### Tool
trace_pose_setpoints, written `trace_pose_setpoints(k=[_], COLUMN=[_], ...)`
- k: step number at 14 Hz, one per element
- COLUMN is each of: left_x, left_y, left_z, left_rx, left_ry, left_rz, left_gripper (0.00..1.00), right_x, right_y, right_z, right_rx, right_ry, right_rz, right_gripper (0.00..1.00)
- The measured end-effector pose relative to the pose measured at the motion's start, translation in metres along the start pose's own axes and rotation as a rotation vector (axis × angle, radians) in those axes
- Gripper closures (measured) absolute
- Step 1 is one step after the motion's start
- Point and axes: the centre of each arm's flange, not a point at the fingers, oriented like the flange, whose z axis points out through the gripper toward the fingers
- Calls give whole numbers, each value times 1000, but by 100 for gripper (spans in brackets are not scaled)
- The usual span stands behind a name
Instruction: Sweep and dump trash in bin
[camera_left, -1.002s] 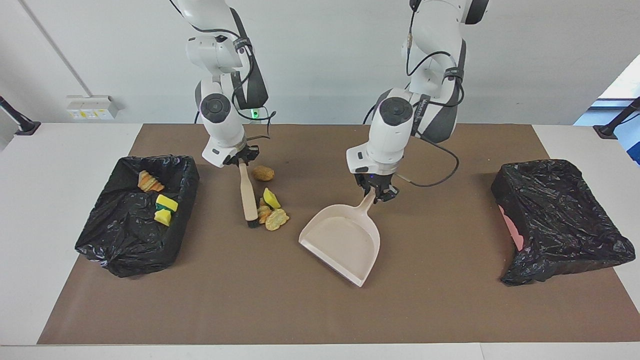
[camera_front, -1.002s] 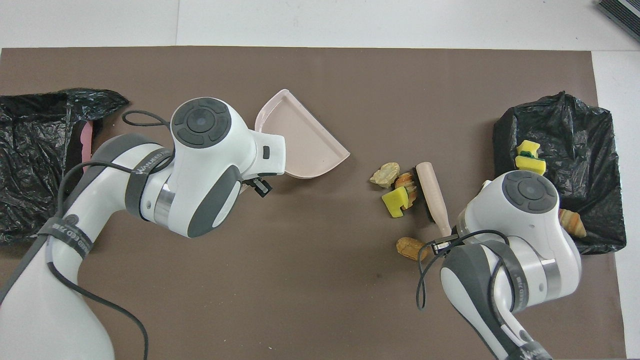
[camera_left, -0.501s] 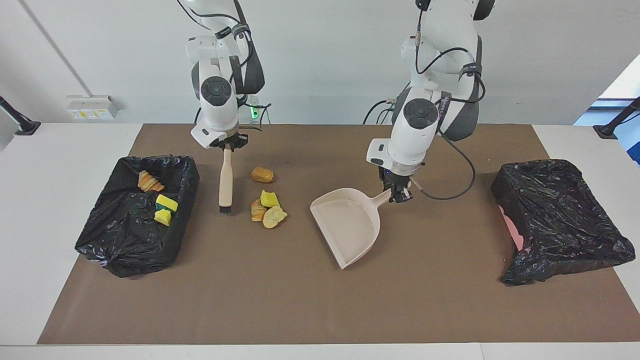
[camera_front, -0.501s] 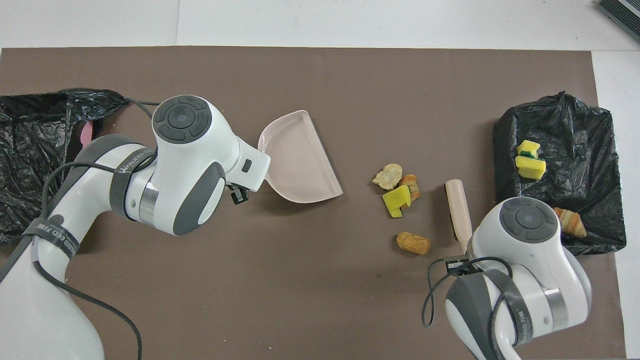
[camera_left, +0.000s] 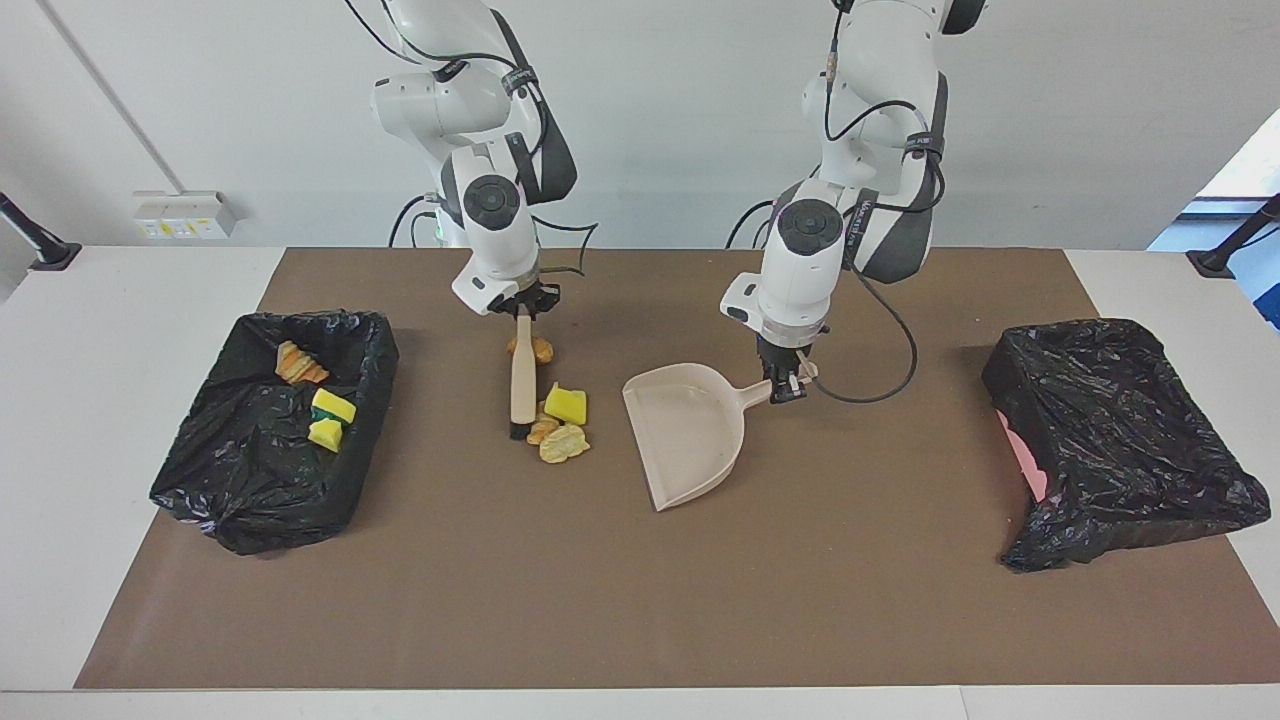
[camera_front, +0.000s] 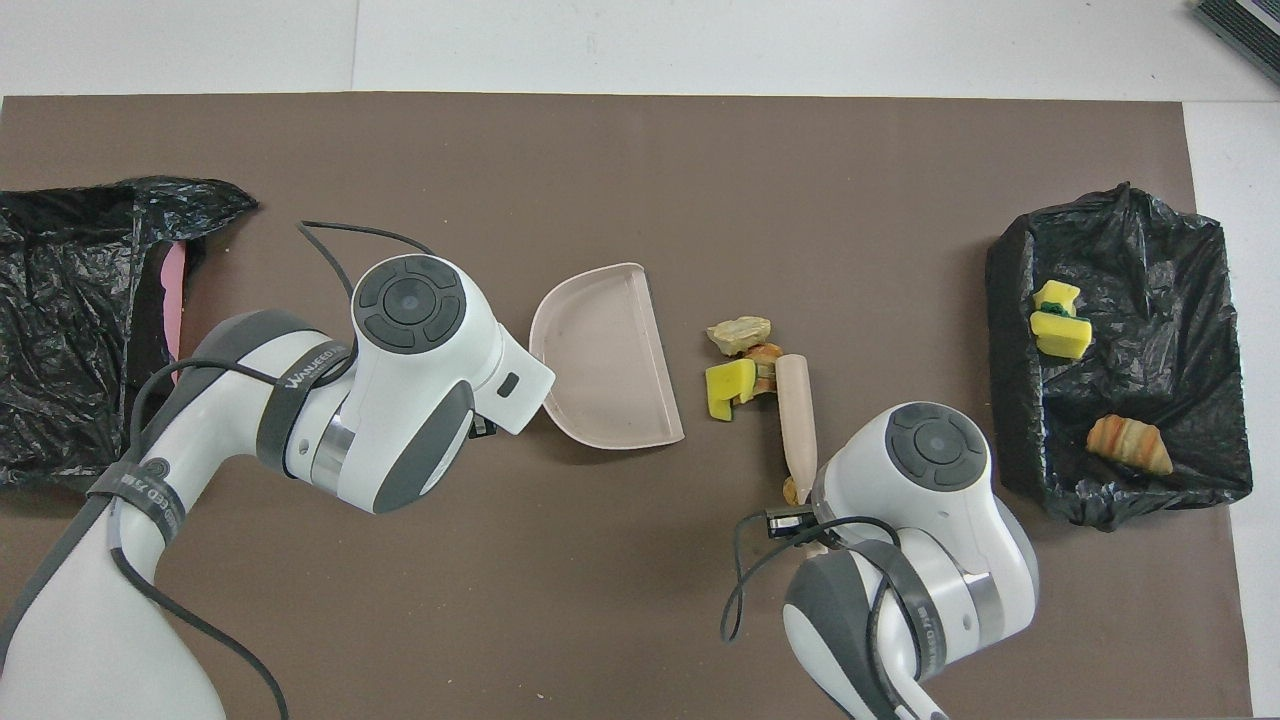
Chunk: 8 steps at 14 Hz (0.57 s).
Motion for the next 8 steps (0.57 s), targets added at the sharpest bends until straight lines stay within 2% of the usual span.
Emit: trace_pose_setpoints(k=[3,6,8], left_x=[3,2,1], left_y=[10,12,12], left_z=[14,17,17], left_rx=[3,5,4], left_ry=[3,4,3], left_rz=[18,18,17], left_gripper=[68,68,68], right_x=[20,37,38], right_y=[-56,-105,-117], right_z=[-4,-14,-32], right_rx=[151,362,411], right_ry=[-6,-47,-63], right_rz=[12,92,103], right_gripper=[74,74,74])
